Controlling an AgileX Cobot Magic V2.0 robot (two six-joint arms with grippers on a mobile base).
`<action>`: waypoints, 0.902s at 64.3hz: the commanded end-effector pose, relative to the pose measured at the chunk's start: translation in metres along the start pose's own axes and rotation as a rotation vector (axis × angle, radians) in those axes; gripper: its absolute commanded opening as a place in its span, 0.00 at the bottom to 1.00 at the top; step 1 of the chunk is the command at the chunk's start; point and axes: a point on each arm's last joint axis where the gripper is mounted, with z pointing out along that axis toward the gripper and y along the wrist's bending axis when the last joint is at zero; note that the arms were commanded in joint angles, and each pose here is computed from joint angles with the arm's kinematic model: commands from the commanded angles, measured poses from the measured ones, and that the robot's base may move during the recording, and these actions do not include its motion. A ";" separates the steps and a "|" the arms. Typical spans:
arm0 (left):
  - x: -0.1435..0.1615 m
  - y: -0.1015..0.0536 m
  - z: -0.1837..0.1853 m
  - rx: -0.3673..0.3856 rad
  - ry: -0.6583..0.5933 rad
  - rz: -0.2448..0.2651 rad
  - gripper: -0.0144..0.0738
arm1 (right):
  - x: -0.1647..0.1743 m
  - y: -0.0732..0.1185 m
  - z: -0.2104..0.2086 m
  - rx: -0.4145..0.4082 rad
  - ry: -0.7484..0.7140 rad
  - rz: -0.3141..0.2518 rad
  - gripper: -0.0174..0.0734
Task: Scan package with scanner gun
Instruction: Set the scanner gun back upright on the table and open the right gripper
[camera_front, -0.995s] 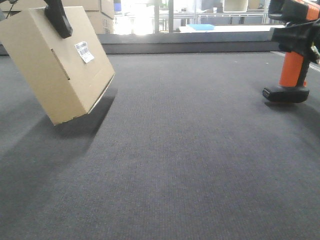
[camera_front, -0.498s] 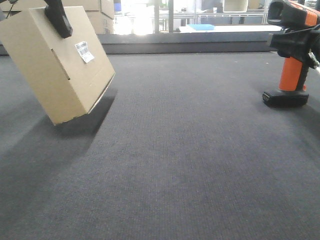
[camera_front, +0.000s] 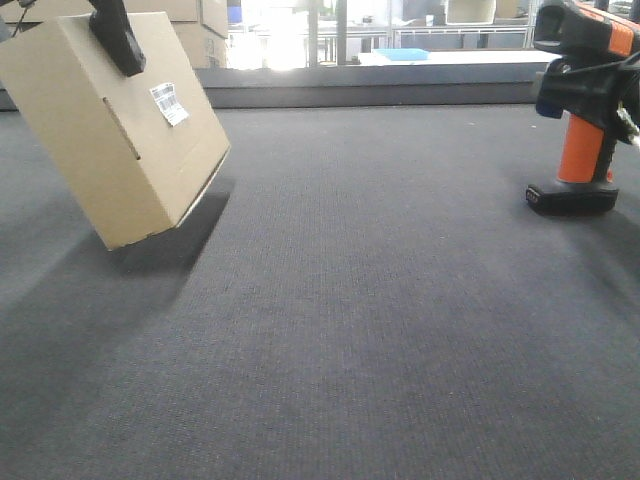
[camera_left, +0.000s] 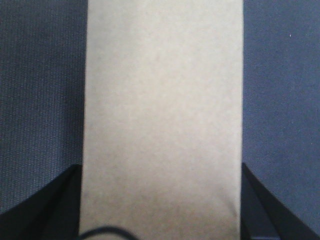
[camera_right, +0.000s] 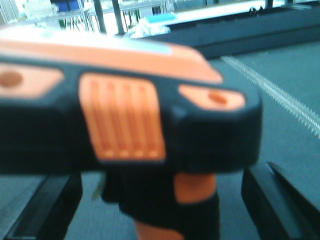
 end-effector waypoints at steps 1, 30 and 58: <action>-0.002 -0.001 -0.006 0.014 -0.028 -0.004 0.04 | -0.003 0.000 0.000 0.000 0.003 0.005 0.81; -0.003 0.004 -0.007 -0.043 -0.042 0.037 0.04 | -0.015 -0.010 -0.046 -0.032 -0.011 -0.016 0.81; -0.017 0.064 -0.020 -0.228 -0.042 0.210 0.04 | -0.020 -0.018 -0.090 -0.077 0.001 -0.040 0.81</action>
